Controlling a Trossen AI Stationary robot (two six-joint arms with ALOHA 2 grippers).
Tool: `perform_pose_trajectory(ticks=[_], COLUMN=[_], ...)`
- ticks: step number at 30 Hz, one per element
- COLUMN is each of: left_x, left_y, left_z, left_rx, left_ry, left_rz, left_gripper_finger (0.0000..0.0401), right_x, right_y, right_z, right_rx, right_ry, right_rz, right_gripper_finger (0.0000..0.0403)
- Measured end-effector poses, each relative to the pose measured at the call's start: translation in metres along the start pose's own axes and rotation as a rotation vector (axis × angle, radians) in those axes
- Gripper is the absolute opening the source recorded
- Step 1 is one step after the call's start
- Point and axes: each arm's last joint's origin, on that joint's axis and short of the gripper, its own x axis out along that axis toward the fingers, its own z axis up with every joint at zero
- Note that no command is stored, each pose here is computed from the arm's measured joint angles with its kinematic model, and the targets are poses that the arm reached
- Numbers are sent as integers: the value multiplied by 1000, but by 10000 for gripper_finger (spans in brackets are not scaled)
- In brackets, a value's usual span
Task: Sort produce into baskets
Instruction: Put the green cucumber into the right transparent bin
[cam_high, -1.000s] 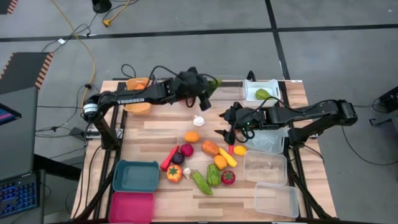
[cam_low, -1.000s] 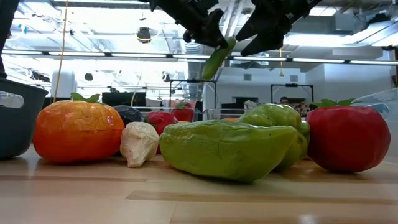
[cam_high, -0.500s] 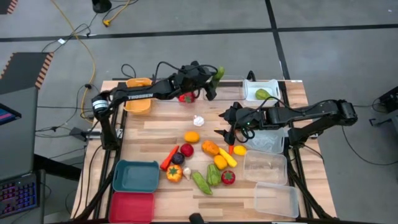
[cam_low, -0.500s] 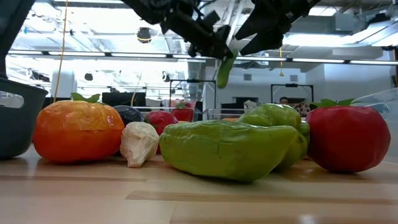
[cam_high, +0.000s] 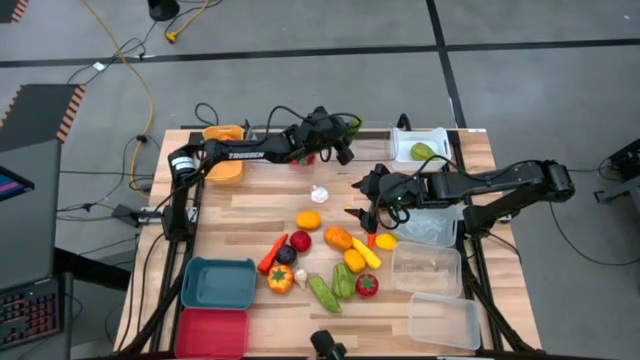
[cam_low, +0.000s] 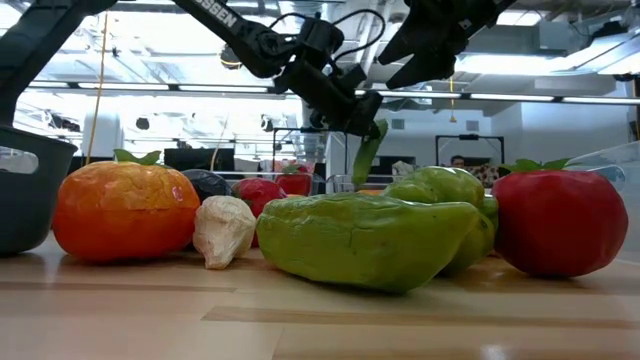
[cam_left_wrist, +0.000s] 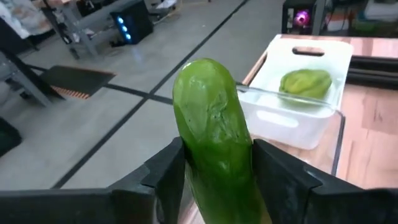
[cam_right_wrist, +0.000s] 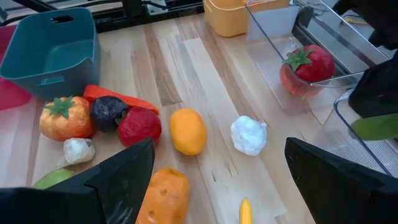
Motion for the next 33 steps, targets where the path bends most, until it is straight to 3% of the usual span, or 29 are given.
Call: perform_pose_trajectory(ticks=[8,15,24,33], left_x=[-1,-11,-92,-211], left_y=[2,2,19,30], left_z=[3,10,46,87], left_rx=[-10,-9,44,25], left_ry=[-21,9,171,115], left_rz=[42,32,-38,-127], left_gripper_finger=[234,248,248,249], right_x=[0,0,0,0], right_y=[0,0,0,0], right_z=[0,0,-1,-1], right_rx=[0,1,-1,0], right_ry=[0,0,7,7], right_rz=[0,0,0,0], right_gripper_finger=[386,386,386,386])
